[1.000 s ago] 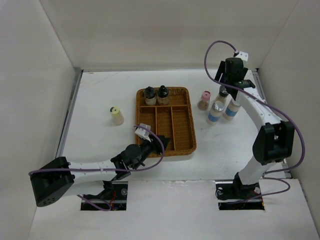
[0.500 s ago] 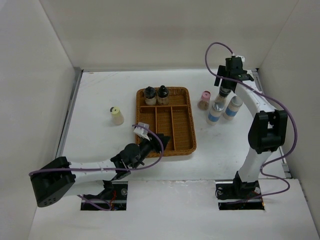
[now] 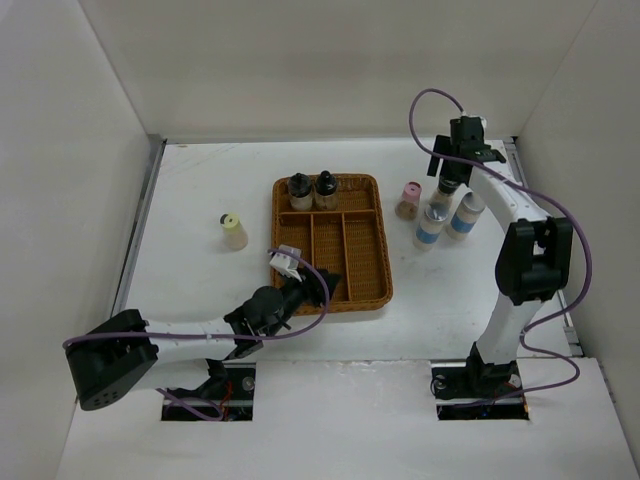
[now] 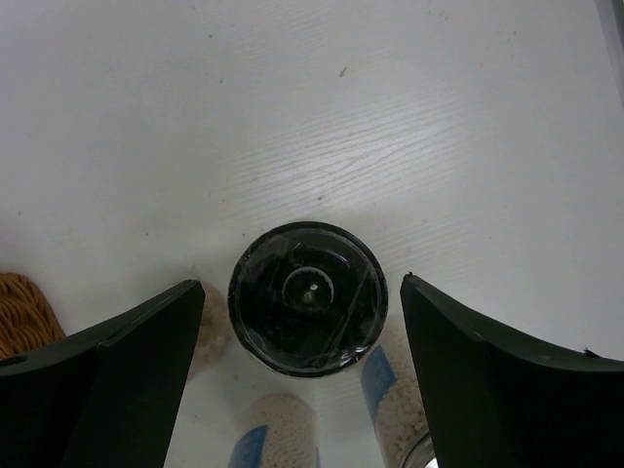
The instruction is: Organize the condiment bottles
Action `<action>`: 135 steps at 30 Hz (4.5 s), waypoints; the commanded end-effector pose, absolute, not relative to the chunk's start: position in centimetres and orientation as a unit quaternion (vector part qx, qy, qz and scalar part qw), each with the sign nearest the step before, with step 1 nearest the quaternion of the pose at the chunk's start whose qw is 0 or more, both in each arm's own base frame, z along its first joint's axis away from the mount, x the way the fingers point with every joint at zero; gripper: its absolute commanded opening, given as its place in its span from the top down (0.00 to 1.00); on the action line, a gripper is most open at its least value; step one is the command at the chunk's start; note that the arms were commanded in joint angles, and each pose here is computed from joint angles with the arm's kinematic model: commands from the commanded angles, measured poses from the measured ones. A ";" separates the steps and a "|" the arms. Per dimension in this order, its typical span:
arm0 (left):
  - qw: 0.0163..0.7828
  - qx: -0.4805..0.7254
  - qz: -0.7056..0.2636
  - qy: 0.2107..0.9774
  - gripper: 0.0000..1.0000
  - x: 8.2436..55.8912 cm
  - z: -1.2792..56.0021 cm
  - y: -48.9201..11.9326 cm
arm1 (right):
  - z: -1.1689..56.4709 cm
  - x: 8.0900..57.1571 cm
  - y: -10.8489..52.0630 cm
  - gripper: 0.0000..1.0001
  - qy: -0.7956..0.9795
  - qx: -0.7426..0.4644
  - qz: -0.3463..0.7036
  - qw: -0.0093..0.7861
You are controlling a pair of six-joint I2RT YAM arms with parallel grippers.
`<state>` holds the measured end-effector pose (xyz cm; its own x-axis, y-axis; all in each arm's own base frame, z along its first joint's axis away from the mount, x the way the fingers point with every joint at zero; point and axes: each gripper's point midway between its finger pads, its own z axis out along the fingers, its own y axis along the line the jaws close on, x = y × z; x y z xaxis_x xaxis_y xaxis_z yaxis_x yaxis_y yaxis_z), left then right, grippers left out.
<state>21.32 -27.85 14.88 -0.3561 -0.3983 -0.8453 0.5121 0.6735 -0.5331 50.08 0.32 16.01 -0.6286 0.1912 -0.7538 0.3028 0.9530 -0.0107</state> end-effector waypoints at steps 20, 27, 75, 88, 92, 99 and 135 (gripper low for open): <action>0.582 0.009 -0.425 0.693 0.58 21.7 16.8 -26.9 | 26.4 51.8 -0.6 0.49 0.798 0.198 -0.038 0.567; 0.583 0.008 -0.425 0.692 0.57 21.8 16.8 -26.9 | 35.0 50.8 2.4 0.49 0.740 0.180 -0.008 0.648; 0.573 0.011 -0.431 0.697 0.49 21.8 16.4 -27.2 | 26.2 49.6 25.2 0.17 0.794 0.055 0.163 0.583; 0.573 0.020 -0.423 0.702 0.52 22.0 16.6 -28.4 | 28.2 41.1 21.4 0.70 0.782 0.059 0.168 0.598; 0.563 0.014 -0.420 0.712 0.59 22.7 19.1 -29.3 | 26.3 38.3 23.3 0.89 0.784 0.041 0.193 0.589; 0.597 -0.076 -0.286 0.746 0.64 28.6 22.1 -23.8 | 25.7 34.8 25.9 0.89 0.764 0.025 0.247 0.595; 0.517 -0.255 -0.011 0.817 0.39 41.3 14.1 -2.9 | 20.5 30.1 32.1 0.60 0.705 -0.069 0.355 0.610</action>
